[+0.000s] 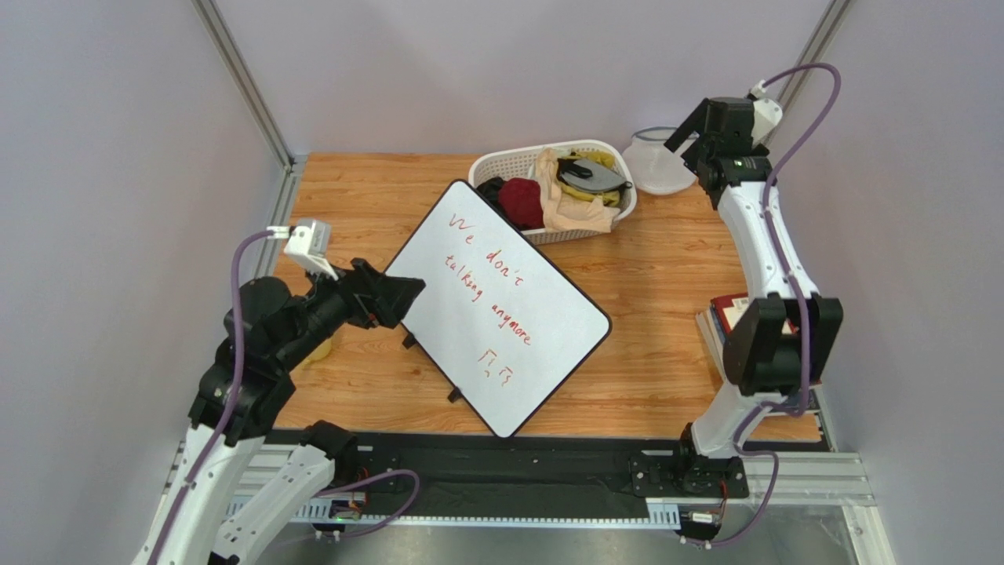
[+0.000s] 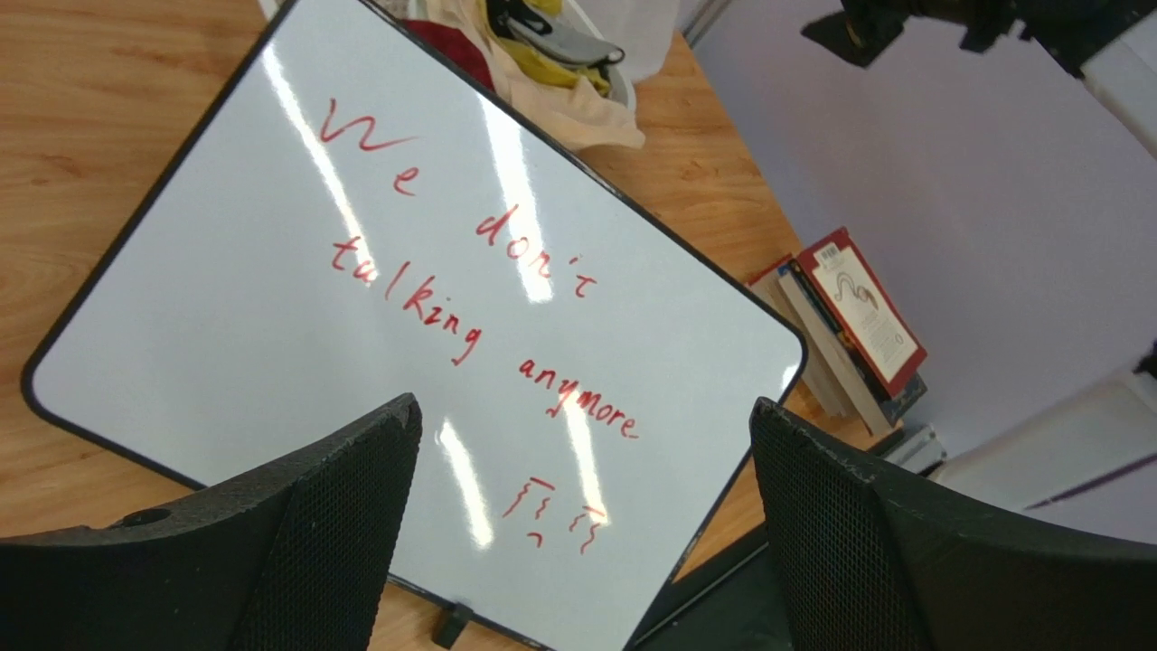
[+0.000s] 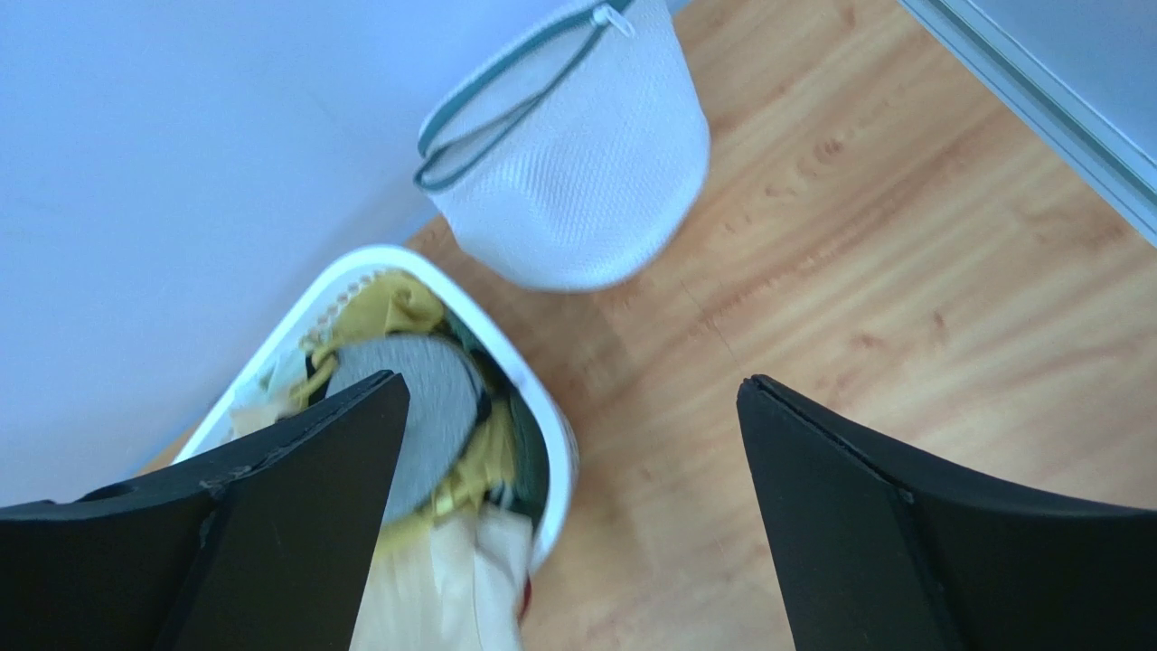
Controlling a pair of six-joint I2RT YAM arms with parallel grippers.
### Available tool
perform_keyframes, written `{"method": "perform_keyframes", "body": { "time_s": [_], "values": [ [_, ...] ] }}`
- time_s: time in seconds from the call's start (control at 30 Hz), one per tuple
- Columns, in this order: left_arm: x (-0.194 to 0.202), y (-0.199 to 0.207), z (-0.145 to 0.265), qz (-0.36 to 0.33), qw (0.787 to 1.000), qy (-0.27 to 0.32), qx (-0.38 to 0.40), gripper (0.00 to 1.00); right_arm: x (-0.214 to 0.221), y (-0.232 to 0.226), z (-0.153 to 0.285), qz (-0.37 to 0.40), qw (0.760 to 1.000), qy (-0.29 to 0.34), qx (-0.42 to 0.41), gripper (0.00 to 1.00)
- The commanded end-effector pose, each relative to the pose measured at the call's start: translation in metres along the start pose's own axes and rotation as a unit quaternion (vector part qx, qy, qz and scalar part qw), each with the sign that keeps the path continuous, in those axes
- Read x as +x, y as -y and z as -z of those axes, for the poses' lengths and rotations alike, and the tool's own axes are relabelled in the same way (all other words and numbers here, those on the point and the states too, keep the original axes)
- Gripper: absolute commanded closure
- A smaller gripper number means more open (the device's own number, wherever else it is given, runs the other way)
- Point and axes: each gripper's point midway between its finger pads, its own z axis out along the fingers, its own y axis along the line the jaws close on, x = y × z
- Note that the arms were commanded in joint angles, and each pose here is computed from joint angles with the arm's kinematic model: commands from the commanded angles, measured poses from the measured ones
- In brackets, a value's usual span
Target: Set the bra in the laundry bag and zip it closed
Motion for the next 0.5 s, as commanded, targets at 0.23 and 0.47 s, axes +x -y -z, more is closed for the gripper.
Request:
{"method": "perform_keyframes", "body": {
  "time_s": [0.23,0.47],
  "values": [
    [-0.008,0.041,-0.012,-0.047,0.992,-0.051,0.106,0.11,-0.008,-0.033,-0.153,-0.065,0.995,0.067,-0.021,0.08],
    [-0.008,0.037,-0.028,-0.038,0.993,-0.059,0.098,0.09,-0.003,-0.034,-0.191,-0.102,0.989,0.103,-0.025,0.10]
  ]
}}
